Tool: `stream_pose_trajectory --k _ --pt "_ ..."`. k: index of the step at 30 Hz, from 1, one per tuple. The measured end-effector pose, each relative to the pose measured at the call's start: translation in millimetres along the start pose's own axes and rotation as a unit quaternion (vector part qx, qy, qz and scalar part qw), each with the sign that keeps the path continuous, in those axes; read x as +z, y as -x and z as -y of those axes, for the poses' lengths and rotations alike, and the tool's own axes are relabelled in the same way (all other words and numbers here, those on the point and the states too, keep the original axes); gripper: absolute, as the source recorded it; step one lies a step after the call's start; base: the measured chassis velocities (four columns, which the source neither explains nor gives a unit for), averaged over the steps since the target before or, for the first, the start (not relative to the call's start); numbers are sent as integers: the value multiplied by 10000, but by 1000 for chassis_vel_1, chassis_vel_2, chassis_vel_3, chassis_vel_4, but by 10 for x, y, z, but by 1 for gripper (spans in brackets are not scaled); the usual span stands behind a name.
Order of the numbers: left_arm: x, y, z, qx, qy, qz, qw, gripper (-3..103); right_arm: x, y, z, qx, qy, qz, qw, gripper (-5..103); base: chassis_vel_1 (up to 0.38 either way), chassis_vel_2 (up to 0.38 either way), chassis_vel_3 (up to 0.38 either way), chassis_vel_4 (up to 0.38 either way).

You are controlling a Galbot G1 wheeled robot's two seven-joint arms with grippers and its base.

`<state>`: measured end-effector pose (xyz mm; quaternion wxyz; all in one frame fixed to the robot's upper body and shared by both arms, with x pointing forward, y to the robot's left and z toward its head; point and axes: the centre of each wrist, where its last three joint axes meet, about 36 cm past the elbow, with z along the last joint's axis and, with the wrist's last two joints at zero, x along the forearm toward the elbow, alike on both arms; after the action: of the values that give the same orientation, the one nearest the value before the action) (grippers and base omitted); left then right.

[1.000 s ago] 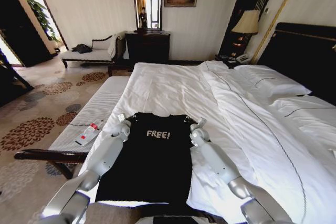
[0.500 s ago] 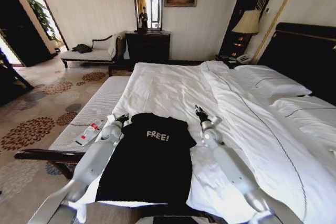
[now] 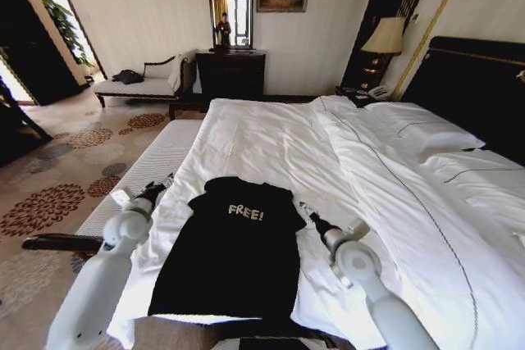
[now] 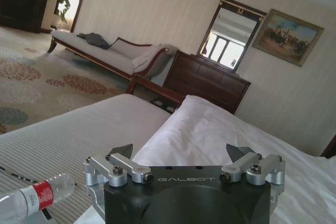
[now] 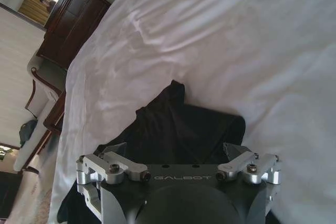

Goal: Fold the clothes on the bed.

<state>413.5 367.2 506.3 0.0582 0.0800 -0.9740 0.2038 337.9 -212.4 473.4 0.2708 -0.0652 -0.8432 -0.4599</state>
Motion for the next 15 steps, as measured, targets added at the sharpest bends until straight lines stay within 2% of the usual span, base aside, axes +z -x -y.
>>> stream_pose_trajectory --k 2,3,5,7,8,9,11,12,13,14,15 --pt "35 -142 -33 -18 91 201 9998 100 65 55 -18 -15 314 -114 9994 100 0 0 0 0" --pt "35 -142 -33 -18 91 201 9998 100 65 55 -18 -15 314 -114 9994 100 0 0 0 0" --pt "57 -247 27 164 45 453 9988 100 114 164 -20 13 542 -208 9983 100 0 0 0 0" --pt "9 -343 149 440 -81 620 9971 100 166 230 -17 37 557 -240 9982 100 0 0 0 0" --pt "9 -343 149 440 -81 620 9971 100 166 230 -17 37 557 -240 9982 100 0 0 0 0" --pt "-38 -410 245 648 -157 687 9954 100 202 237 -21 12 444 -220 9988 100 0 0 0 0" --pt "-106 -506 381 922 -230 765 9925 100 268 229 -3 -86 -20 14 10000 100 0 0 0 0" --pt "-147 -565 462 1075 -252 814 9905 100 302 228 40 -181 -580 347 9976 100 0 0 0 0" --pt "-201 -641 565 1250 -277 875 9879 100 296 238 111 -326 -1356 789 9871 100 0 0 0 0" --pt "-201 -641 565 1250 -277 875 9879 100 296 238 111 -326 -1356 789 9871 100 0 0 0 0" --pt "-232 -688 631 1346 -303 900 9863 100 261 241 165 -418 -1900 1024 9755 100 0 0 0 0"
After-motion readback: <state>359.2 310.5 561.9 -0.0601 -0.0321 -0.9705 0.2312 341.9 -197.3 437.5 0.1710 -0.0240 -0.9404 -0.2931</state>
